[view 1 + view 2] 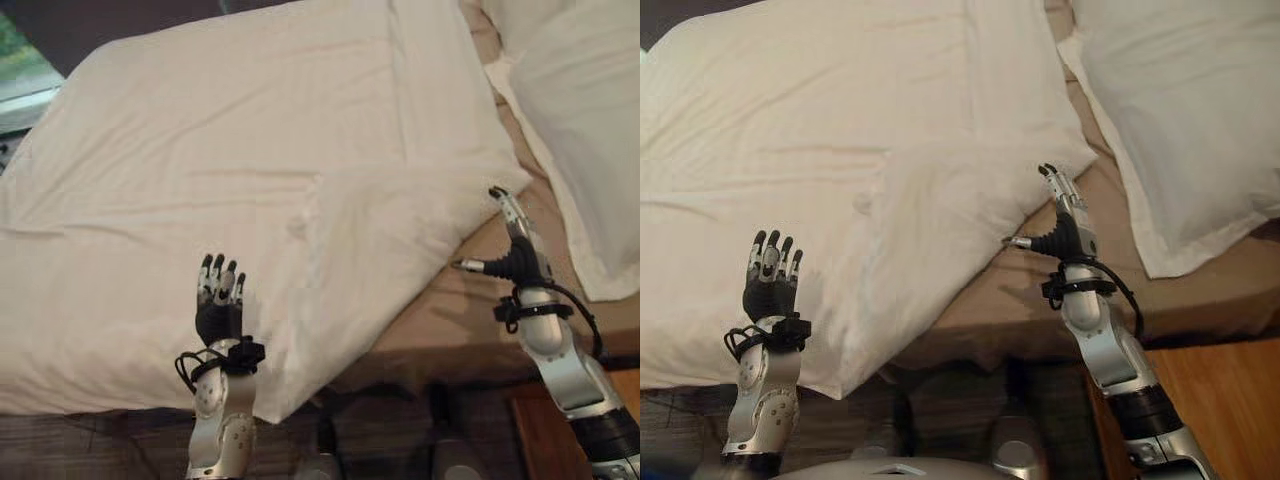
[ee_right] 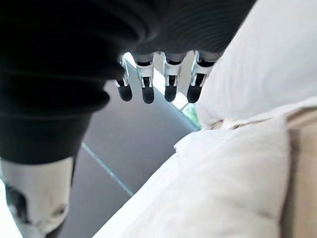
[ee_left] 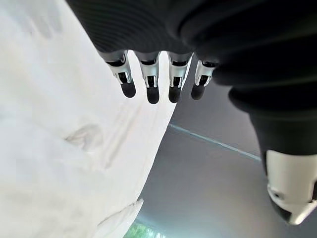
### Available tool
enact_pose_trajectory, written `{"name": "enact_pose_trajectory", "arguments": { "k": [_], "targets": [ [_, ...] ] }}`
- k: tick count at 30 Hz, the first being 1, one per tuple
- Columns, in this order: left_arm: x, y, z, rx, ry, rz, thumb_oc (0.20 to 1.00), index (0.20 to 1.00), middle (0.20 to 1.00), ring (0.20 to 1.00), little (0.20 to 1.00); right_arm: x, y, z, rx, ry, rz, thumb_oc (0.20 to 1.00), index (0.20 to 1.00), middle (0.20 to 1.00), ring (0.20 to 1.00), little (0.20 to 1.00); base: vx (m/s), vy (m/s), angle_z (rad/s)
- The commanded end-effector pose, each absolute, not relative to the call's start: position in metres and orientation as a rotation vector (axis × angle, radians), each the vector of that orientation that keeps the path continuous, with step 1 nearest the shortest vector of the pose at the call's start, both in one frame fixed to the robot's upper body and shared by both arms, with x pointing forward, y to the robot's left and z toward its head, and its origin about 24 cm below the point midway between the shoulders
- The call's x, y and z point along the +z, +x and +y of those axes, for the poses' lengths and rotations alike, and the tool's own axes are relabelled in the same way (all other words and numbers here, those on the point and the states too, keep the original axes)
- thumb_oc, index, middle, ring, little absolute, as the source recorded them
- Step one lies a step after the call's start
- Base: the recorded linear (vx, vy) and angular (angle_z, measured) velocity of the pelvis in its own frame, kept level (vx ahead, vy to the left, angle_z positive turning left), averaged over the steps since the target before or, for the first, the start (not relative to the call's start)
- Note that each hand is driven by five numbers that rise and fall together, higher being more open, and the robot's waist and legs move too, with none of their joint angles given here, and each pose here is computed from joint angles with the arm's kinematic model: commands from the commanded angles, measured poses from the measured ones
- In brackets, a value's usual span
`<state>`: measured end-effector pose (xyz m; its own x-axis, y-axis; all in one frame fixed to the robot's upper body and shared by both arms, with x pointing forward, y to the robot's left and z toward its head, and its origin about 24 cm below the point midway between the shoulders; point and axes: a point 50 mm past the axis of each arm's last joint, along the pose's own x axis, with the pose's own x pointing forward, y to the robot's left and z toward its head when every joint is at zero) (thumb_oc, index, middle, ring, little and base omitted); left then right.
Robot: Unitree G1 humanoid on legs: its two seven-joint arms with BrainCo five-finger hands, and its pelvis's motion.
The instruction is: Making the bed.
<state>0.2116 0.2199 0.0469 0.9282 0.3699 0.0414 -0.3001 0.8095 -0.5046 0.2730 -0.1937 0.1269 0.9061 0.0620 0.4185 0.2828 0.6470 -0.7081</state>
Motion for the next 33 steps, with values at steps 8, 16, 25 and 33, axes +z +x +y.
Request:
{"name": "enact_pose_trajectory", "arguments": {
  "k": [8,16,25,33],
  "targets": [
    [0.085,0.228,0.252,0.399,-0.159,-0.271,1.0,1.0,1.0,1.0,1.0,0.138,0.304,-0.2,-0.193,-0.896,-0.431,1.0,1.0,1.0,1.0,1.0,-0.02,0.184,0.38],
    [0.093,0.281,0.279,0.432,-0.049,-0.219,1.0,1.0,1.0,1.0,1.0,0.186,0.376,-0.192,-0.293,-1.031,-0.4,1.0,1.0,1.0,1.0,1.0,0.01,0.101,-0.01],
    [0.106,0.327,0.28,0.439,-0.072,-0.192,1.0,1.0,1.0,1.0,1.0,0.245,0.413,-0.147,-0.268,-1.191,-0.473,1.0,1.0,1.0,1.0,1.0,0.04,-0.045,0.17],
    [0.176,0.397,0.244,0.399,-0.047,-0.227,1.0,1.0,1.0,1.0,1.0,0.26,0.428,-0.161,-0.349,-1.521,-0.353,1.0,1.0,1.0,1.0,1.0,-0.03,-0.099,0.27]
  ]
}}
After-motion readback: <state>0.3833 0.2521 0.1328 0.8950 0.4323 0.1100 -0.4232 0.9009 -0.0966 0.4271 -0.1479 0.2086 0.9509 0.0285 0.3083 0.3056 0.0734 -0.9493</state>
